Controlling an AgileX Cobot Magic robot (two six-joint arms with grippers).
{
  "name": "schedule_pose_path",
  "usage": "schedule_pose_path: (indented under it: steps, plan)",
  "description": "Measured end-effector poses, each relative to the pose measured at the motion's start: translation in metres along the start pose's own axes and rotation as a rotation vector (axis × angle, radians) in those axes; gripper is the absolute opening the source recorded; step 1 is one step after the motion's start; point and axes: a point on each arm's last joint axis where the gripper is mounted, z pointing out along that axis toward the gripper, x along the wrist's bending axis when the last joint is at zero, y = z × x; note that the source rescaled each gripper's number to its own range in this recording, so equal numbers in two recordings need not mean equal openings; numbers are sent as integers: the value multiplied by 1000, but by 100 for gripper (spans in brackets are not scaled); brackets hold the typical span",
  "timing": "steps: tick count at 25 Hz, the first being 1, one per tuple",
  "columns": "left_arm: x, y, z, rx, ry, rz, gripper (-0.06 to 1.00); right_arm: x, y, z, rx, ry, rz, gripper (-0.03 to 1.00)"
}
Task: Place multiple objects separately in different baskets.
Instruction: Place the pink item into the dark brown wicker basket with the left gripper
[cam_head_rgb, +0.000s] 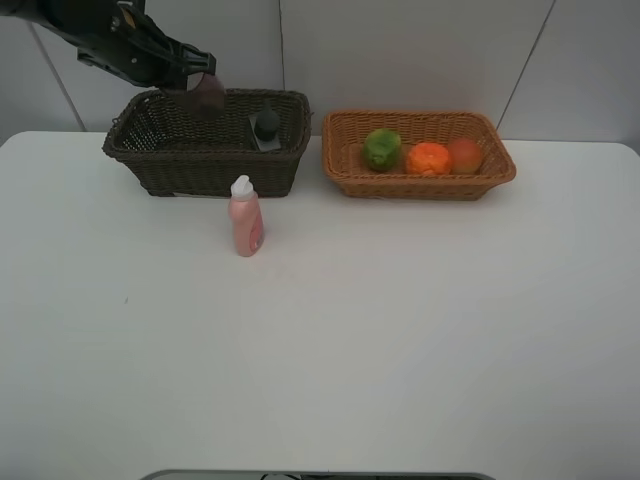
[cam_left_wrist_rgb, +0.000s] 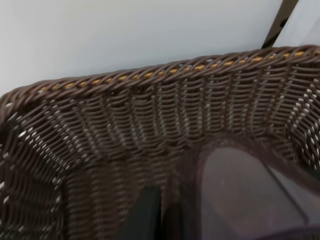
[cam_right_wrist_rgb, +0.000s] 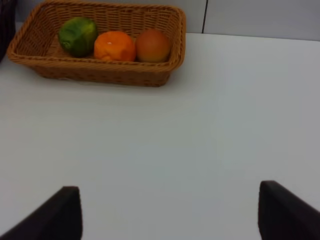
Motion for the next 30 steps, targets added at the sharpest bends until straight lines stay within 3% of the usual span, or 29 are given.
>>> schedule_pose_path:
  steps: [12, 23, 25, 30]
  plan:
    - [2, -33, 42, 93, 4, 0, 0, 0, 0, 0, 0, 0, 0, 79]
    - [1, -35, 46, 91, 2, 2, 4, 0, 0, 0, 0, 0, 0, 79]
    - [1, -35, 46, 90, 1, 23, 16, 0, 0, 0, 0, 0, 0, 79]
    - [1, -35, 46, 90, 0, 55, 87, 0, 0, 0, 0, 0, 0, 79]
